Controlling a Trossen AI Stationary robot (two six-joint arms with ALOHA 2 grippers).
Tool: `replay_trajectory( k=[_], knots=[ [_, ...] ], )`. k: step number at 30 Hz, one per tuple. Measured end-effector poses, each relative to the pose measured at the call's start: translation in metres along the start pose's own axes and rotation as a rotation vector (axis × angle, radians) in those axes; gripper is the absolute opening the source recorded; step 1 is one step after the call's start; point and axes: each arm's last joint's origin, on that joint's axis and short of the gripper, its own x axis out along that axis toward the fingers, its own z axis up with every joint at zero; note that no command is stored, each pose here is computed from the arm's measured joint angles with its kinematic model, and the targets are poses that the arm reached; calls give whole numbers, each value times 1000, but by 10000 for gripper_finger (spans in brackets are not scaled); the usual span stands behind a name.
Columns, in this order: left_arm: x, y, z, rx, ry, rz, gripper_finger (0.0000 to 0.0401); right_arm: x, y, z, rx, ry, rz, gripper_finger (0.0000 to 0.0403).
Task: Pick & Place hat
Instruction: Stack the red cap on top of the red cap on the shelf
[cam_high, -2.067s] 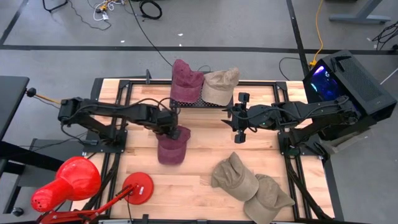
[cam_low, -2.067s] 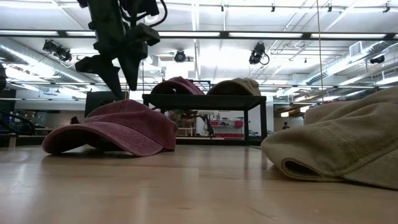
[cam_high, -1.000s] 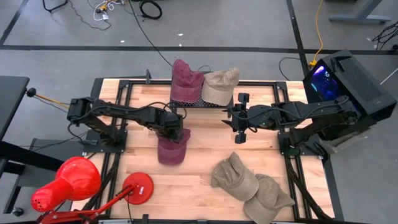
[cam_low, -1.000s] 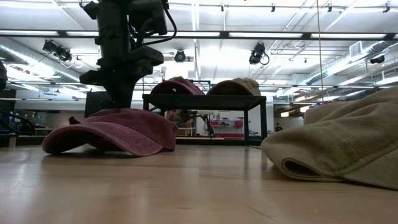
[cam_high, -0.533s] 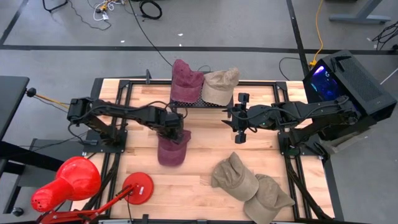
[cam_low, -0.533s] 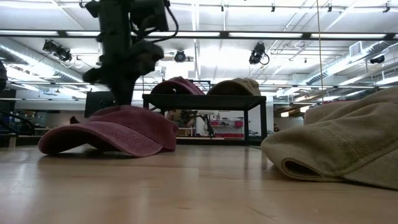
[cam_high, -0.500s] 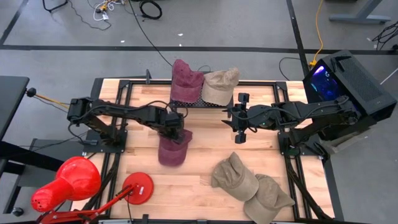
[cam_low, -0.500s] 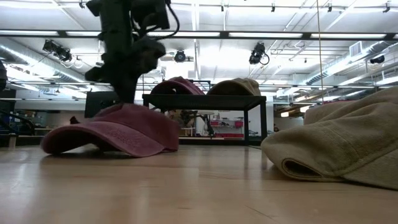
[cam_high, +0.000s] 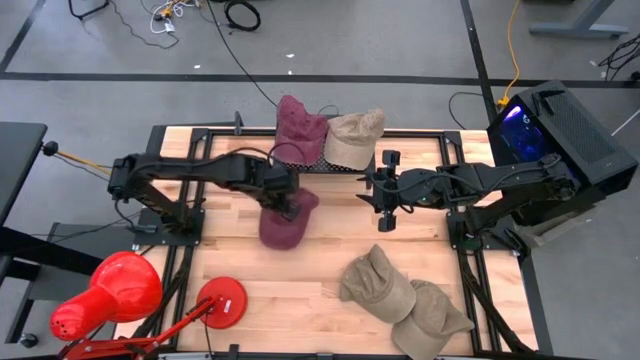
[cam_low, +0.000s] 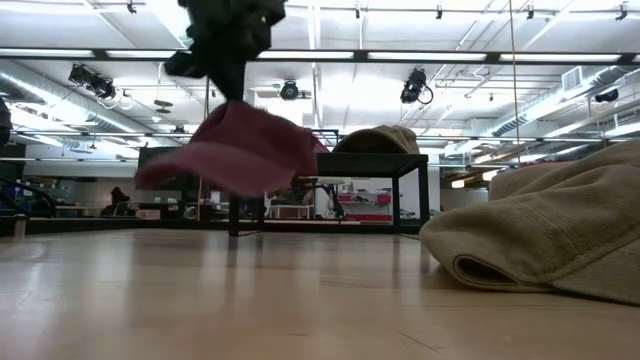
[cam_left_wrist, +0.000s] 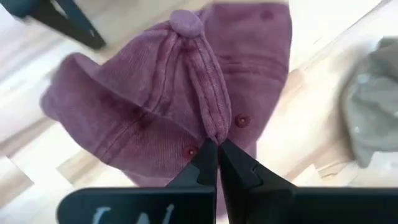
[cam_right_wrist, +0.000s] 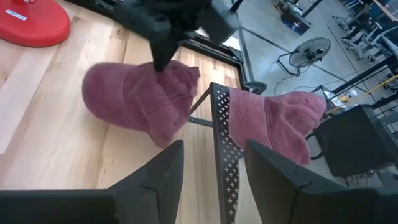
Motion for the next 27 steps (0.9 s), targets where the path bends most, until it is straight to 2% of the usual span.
replay_trajectory(
  k=[17,27],
  knots=[
    [-74,-9,36,19,-297,-4,4,0,0,0,-13,1,-4,171],
    [-97,7,62,18,-433,53,4,0,0,0,-29,2,-3,171]
  ],
)
